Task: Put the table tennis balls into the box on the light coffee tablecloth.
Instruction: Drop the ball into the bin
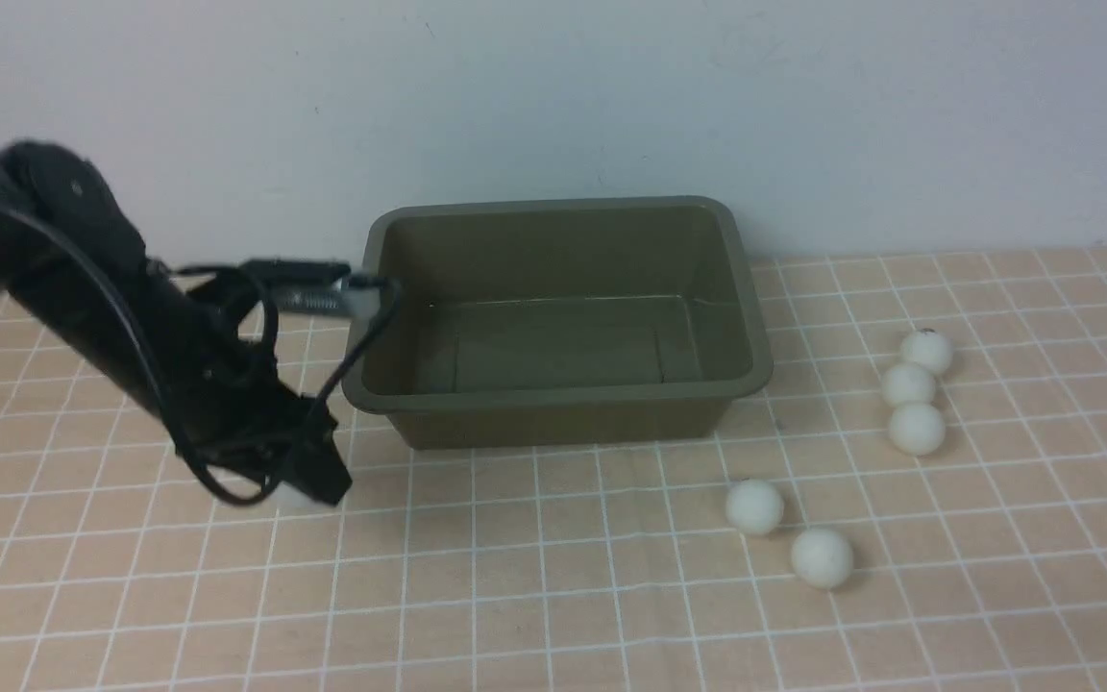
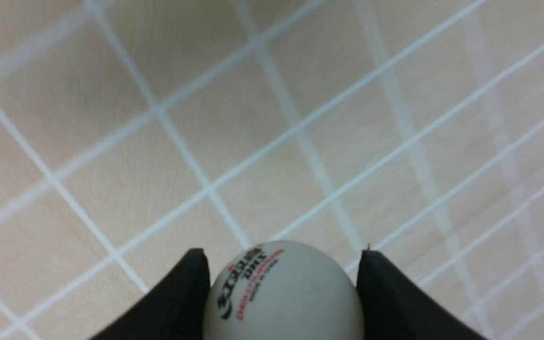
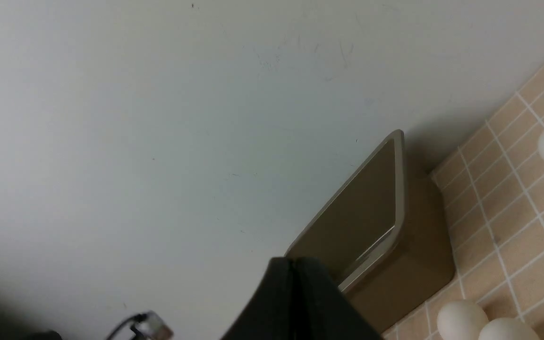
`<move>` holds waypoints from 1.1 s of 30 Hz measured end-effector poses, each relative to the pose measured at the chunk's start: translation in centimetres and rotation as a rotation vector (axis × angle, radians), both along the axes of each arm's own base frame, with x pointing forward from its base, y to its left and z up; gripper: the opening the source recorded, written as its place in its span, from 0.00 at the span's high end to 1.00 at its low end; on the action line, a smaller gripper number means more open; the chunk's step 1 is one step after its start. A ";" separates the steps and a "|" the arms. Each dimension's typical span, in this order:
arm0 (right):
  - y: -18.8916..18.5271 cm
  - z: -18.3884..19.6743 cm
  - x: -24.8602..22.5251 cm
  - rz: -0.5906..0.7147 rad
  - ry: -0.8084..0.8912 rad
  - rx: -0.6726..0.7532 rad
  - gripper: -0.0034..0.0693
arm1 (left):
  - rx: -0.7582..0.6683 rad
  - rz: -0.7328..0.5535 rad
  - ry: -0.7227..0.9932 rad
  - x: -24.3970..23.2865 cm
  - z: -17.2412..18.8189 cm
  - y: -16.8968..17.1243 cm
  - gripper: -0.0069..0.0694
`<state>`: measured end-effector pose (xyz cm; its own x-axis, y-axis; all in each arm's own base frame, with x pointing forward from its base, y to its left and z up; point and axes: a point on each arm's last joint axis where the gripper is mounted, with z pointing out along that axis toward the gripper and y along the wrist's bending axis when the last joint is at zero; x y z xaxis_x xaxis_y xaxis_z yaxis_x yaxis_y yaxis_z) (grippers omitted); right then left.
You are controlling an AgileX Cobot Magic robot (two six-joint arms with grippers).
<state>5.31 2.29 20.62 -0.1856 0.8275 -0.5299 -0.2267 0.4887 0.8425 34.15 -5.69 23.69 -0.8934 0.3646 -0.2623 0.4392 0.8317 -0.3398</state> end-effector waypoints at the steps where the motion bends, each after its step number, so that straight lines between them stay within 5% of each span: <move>1: 0.0 0.0 0.0 -0.001 -0.002 -0.005 0.98 | -0.005 -0.003 -0.012 0.3 0.6 -0.1 0.49; 4: 0.1 0.0 0.0 0.006 -0.007 -0.020 0.98 | -0.026 -0.027 -0.178 2.7 5.3 -1.5 0.49; 8: 0.1 0.0 0.0 0.012 -0.010 -0.025 0.98 | -0.042 -0.057 -0.301 5.3 6.5 -4.3 0.49; 20: 0.7 0.1 -0.2 0.073 -0.023 -0.043 0.98 | 0.014 -0.142 -0.259 12.7 -3.1 -11.4 0.47; 33: 0.9 0.1 -0.3 0.098 -0.033 -0.062 0.98 | 0.063 -0.155 -0.208 13.5 -4.8 -11.6 0.45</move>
<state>4.98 3.19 20.72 -0.2456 0.7717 -0.5866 -0.3031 0.5137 0.8027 47.70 -17.32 18.86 -0.7551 0.5141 -0.4068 0.6176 0.7660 -0.1784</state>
